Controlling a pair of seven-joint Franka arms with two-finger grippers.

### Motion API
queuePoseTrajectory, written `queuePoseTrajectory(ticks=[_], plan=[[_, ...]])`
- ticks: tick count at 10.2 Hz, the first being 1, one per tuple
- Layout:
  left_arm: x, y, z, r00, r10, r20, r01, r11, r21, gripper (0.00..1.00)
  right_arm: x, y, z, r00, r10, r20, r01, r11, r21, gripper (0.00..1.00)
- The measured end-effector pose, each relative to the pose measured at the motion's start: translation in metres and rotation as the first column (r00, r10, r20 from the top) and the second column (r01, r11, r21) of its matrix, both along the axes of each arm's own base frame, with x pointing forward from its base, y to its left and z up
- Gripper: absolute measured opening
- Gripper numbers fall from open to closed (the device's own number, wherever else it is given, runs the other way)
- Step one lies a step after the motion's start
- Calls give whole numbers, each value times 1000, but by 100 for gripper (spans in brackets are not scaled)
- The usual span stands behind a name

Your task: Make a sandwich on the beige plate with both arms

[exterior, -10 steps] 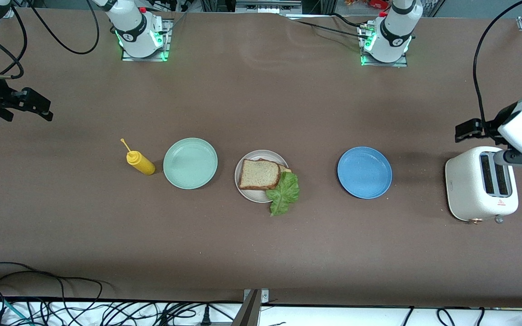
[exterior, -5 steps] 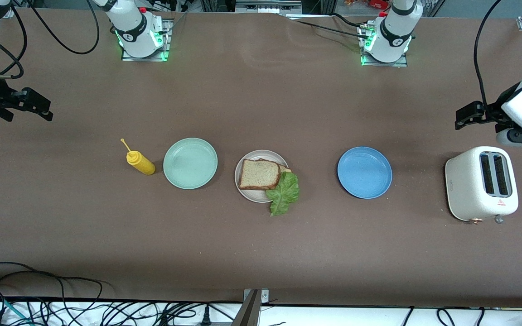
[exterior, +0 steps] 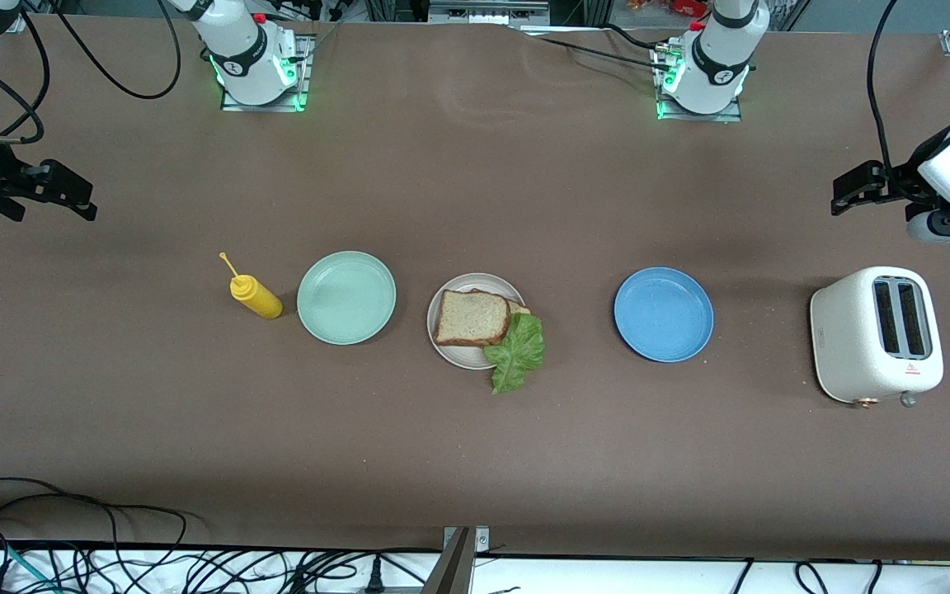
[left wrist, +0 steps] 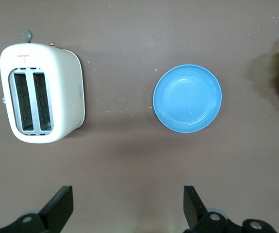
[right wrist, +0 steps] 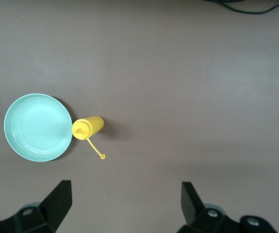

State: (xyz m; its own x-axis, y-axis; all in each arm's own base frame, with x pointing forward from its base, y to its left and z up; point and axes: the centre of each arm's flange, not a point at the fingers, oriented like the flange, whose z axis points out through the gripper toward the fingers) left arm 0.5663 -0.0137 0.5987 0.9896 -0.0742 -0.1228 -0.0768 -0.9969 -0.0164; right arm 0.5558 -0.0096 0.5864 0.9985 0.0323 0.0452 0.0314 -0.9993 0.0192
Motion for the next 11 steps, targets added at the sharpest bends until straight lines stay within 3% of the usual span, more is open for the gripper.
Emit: queuePoseTrajectory(ticks=[11], plan=[[0, 3, 1, 1000, 5, 2, -5, 1000, 0, 100, 0, -3, 0, 1000, -4, -3, 4, 1000, 0, 100]])
